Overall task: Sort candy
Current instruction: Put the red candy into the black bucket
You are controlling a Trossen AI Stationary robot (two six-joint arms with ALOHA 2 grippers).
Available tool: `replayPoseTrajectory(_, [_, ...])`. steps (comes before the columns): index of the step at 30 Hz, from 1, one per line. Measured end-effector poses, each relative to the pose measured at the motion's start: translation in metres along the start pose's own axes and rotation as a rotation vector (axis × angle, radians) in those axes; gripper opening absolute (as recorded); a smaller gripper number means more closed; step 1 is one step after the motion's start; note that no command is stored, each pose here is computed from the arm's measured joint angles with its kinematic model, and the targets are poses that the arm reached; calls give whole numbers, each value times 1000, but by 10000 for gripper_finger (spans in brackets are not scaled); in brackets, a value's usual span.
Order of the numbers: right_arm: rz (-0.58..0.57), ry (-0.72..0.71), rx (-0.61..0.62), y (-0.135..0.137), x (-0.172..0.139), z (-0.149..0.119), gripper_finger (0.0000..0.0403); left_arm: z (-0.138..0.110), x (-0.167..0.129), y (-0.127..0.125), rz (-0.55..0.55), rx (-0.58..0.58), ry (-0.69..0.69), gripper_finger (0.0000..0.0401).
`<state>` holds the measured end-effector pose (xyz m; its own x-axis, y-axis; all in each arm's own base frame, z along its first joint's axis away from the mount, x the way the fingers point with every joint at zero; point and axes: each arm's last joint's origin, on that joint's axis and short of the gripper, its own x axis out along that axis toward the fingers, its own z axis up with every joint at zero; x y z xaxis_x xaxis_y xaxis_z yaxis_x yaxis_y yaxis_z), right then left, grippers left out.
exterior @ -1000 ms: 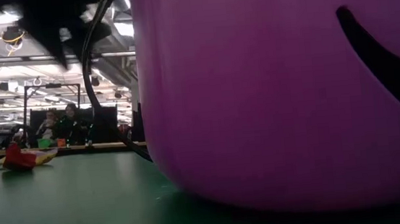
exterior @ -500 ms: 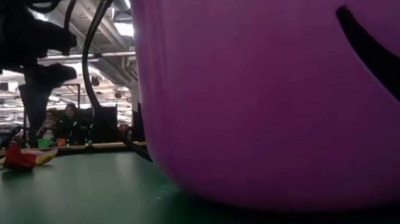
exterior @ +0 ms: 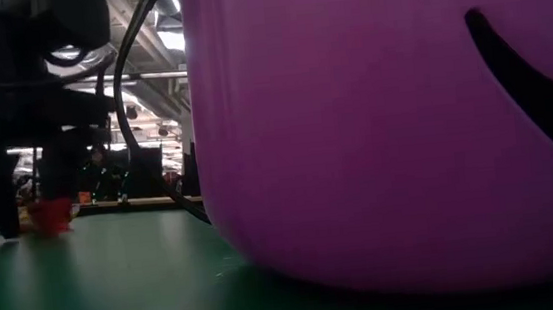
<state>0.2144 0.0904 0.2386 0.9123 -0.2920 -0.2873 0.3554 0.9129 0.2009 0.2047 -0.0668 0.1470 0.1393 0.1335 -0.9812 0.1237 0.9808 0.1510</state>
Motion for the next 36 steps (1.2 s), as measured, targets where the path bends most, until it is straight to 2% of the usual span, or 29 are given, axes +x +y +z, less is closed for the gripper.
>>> replayPoseTrajectory(3, [0, 0, 11, 0, 0, 0, 243, 3, 6, -2, -2, 41, 10, 241])
replayPoseTrajectory(6, [-2, 3, 20, 0, 0, 0, 243, 4, 8, -3, -7, 52, 22, 212])
replayPoseTrajectory(11, [-2, 3, 20, 0, 0, 0, 243, 8, 5, -3, -11, 54, 16, 129])
replayPoseTrajectory(16, [-2, 3, 20, 0, 0, 0, 243, 23, -7, -1, 62, 40, -52, 35])
replayPoseTrajectory(18, [-1, 3, 20, 0, 0, 0, 243, 30, -13, 3, 87, 42, -73, 14])
replayPoseTrajectory(23, [-1, 3, 20, 0, 0, 0, 243, 54, -47, 22, 193, 38, -114, 31])
replayPoseTrajectory(28, [-9, 1, 15, -1, 0, 0, 243, 90, -97, 51, 350, 61, -273, 34])
replayPoseTrajectory(33, [-9, 1, 20, 0, 0, 0, 243, 113, -130, 100, 435, 26, -434, 24])
replayPoseTrajectory(36, [-8, 1, 24, 0, 0, 0, 243, 118, -134, 135, 397, -26, -551, 26])
